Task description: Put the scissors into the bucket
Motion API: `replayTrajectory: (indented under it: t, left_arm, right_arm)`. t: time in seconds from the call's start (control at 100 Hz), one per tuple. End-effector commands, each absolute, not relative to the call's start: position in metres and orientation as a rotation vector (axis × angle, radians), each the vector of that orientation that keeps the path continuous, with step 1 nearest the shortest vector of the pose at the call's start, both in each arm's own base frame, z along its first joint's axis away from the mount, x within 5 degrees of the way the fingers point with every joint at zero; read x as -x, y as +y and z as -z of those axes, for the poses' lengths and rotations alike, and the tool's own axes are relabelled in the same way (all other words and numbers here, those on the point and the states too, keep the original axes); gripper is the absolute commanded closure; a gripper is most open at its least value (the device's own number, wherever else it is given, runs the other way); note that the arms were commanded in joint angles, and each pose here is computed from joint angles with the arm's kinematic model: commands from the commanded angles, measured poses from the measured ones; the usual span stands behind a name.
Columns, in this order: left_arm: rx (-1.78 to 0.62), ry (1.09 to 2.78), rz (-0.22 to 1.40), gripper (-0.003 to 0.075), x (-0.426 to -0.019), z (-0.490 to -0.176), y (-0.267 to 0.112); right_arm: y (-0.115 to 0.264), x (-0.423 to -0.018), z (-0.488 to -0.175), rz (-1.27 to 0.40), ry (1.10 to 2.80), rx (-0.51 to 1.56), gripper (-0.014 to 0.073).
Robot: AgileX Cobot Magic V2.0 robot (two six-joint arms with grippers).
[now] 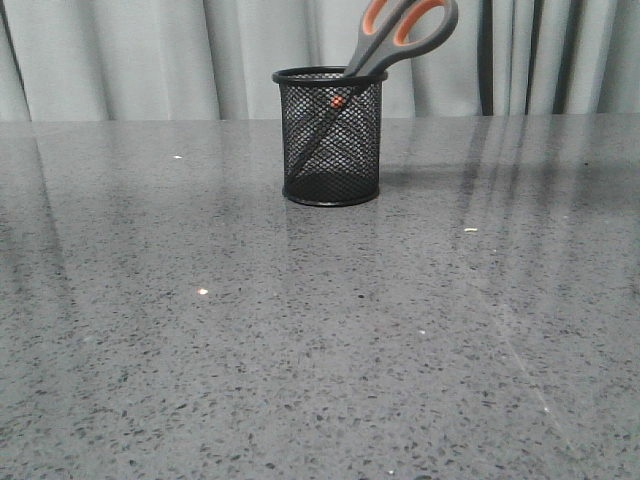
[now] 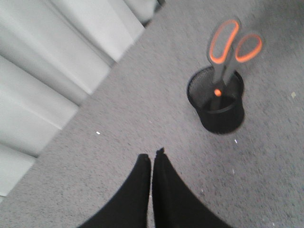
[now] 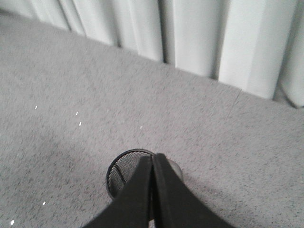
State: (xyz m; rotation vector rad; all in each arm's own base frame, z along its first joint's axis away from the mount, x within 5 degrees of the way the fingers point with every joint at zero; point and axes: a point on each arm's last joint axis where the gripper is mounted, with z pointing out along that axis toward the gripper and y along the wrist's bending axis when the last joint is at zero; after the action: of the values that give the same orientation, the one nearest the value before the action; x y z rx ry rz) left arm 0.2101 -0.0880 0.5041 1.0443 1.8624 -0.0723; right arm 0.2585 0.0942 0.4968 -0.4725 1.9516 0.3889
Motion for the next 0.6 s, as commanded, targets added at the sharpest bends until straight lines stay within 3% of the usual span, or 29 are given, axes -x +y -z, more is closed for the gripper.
replayTrajectory:
  t: [0.0, 0.28, 0.59]
  left_arm:
    - [-0.906, 1.718, 0.064, 0.074, -0.19, -0.523, -0.08]
    - [-0.627, 1.535, 0.101, 0.074, -0.153, -0.472, -0.062]
    - [-0.383, 1.45, 0.144, 0.074, -0.102, -0.362, -0.036]
  right_arm:
    - [0.08, -0.229, -0.512, -0.36, 1.746, 0.376, 0.064]
    - [0.054, -0.164, -0.447, -0.319, 1.613, 0.256, 0.064]
    - [0.031, -0.098, -0.37, -0.295, 1.523, 0.199, 0.064]
